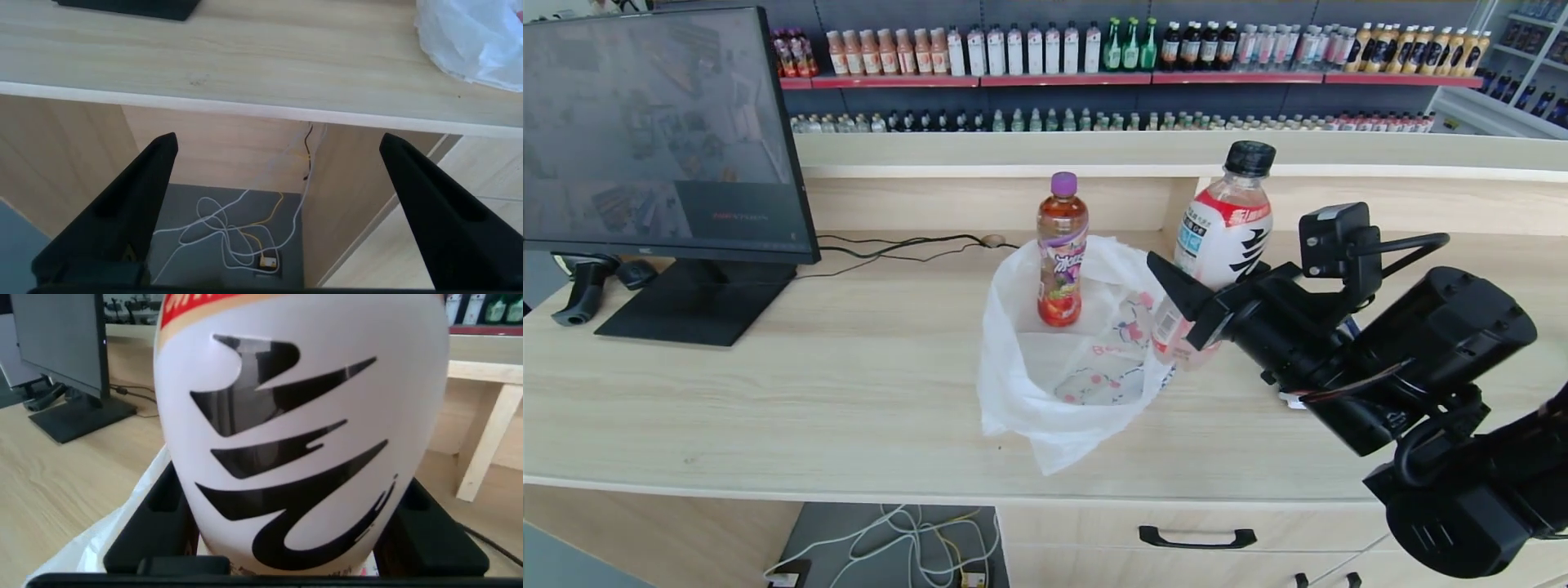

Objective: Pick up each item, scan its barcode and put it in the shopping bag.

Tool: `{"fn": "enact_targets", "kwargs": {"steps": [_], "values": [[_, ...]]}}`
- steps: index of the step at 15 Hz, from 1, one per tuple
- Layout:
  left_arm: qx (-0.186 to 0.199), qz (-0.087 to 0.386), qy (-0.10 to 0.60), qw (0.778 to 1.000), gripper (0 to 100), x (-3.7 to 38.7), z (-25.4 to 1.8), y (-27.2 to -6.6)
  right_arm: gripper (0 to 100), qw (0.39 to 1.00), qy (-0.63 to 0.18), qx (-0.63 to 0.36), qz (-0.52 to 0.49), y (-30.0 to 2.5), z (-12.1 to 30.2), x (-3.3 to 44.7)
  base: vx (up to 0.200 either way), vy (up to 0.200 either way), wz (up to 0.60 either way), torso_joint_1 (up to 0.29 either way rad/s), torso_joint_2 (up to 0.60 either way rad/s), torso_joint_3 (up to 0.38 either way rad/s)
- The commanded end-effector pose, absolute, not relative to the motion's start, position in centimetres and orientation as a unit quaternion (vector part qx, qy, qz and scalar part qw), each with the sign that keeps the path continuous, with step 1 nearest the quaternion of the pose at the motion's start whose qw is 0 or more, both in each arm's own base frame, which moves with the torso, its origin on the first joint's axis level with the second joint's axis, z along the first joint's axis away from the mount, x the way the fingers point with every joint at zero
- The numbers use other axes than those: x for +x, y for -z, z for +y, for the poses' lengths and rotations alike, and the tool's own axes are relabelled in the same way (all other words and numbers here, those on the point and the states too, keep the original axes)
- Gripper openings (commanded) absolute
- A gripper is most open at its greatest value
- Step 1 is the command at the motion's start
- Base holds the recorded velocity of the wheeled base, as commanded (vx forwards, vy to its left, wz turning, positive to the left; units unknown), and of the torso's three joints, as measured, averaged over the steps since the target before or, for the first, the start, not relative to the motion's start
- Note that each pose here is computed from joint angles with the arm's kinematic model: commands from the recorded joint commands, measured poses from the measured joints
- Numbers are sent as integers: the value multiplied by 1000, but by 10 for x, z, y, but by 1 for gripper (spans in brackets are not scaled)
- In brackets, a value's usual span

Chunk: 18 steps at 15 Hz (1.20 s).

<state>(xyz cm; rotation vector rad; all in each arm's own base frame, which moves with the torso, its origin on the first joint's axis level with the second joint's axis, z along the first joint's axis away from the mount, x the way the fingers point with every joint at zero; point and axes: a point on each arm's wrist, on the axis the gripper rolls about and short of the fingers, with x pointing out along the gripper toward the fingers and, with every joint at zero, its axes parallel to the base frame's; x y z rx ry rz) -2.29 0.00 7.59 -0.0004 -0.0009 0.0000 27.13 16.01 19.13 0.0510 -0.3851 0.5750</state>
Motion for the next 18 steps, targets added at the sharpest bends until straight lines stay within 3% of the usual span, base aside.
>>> {"fn": "enact_targets", "kwargs": {"steps": [1, 6, 10, 18], "values": [[0, 0, 0, 1000, 100, -23, 0, -76, 0, 940, -282, 25, -191, -193, 160, 271, 0, 200, 0, 2, 2, 2], [0, 0, 0, 1000, 100, -23, 0, -76, 0, 939, -283, 28, -192, -193, 161, 271, 0, 0, 0, 0, 0, 0], [0, -1, 0, 1000, 100, -23, 0, -76, 0, 939, -283, 28, -193, -193, 162, 273, 200, 0, 0, -4, -2, 6], [1, -1, 0, 1000, 100, -23, 0, -76, 0, 943, -280, 34, -179, -181, 168, 291, 0, 0, 0, 0, 0, 0]]}}
